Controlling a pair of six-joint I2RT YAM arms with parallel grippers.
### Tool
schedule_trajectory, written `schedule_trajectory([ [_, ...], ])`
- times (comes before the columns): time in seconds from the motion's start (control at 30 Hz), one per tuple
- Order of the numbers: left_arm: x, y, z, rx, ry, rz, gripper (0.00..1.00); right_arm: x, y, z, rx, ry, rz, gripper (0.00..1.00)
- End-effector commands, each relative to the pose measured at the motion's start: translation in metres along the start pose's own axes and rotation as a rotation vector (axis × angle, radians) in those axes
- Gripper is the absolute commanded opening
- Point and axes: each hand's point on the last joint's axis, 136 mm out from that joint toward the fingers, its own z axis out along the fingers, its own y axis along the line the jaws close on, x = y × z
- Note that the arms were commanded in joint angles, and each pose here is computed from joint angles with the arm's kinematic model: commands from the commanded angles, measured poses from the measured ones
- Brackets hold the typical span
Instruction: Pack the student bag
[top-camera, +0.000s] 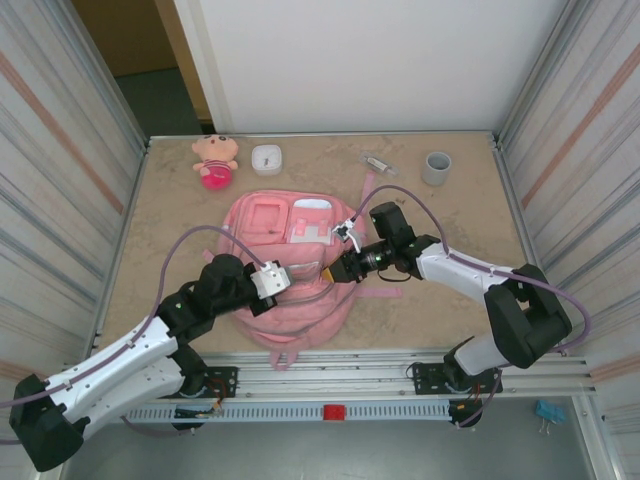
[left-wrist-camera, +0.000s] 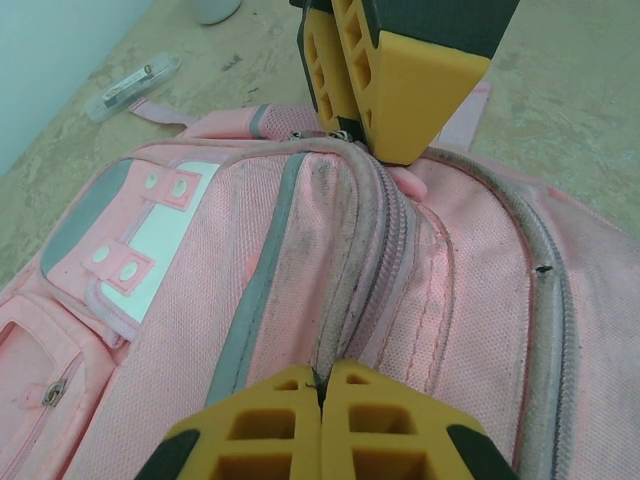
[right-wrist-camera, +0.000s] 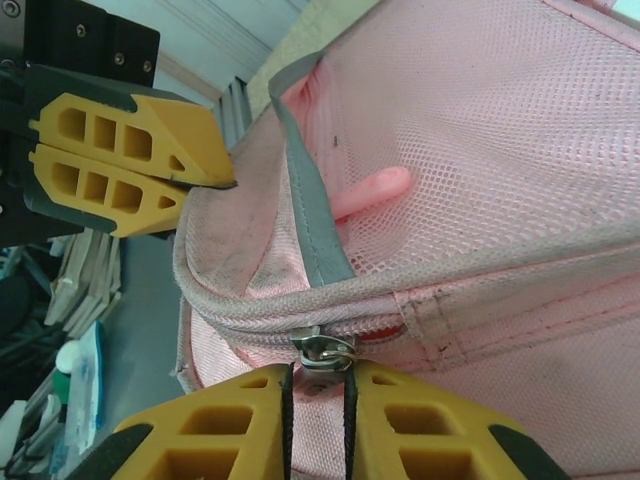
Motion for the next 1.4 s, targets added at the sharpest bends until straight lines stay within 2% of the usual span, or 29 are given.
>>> schedule_trajectory([
  [0.0,-0.025,0.018,-0.005,-0.067,-0.095,-0.014,0.00,-0.017,0.008,-0.001,-0.001,-0.040,-0.041,0.25],
  [0.03,-0.026,0.017,-0.006,-0.065,-0.097,-0.016,0.00,-0.018,0.006,-0.001,0.006,-0.045,-0.040,0.32],
  [0.23,-0.029,0.018,-0.007,-0.064,-0.107,-0.018,0.00,-0.026,0.008,0.002,-0.025,-0.062,-0.039,0.34],
  [0.53,-0.016,0.032,-0.006,-0.152,-0.041,-0.043,0.00,-0.019,0.028,-0.007,-0.046,-0.067,-0.029,0.12],
  [1.07,-0.023,0.040,0.004,-0.172,-0.058,-0.068,0.00,-0.012,0.083,0.021,-0.073,-0.040,-0.074,0.09],
  [1.17,-0.024,0.041,0.005,-0.171,-0.058,-0.070,0.00,-0.010,0.081,0.025,-0.043,-0.033,-0.055,0.08],
  [1.27,-0.025,0.040,0.004,-0.170,-0.062,-0.068,0.00,-0.013,0.063,0.021,0.049,-0.047,0.010,0.01],
  [1.37,-0.024,0.040,0.002,-0.173,-0.059,-0.069,0.00,-0.019,0.047,0.013,0.133,-0.079,0.076,0.00],
])
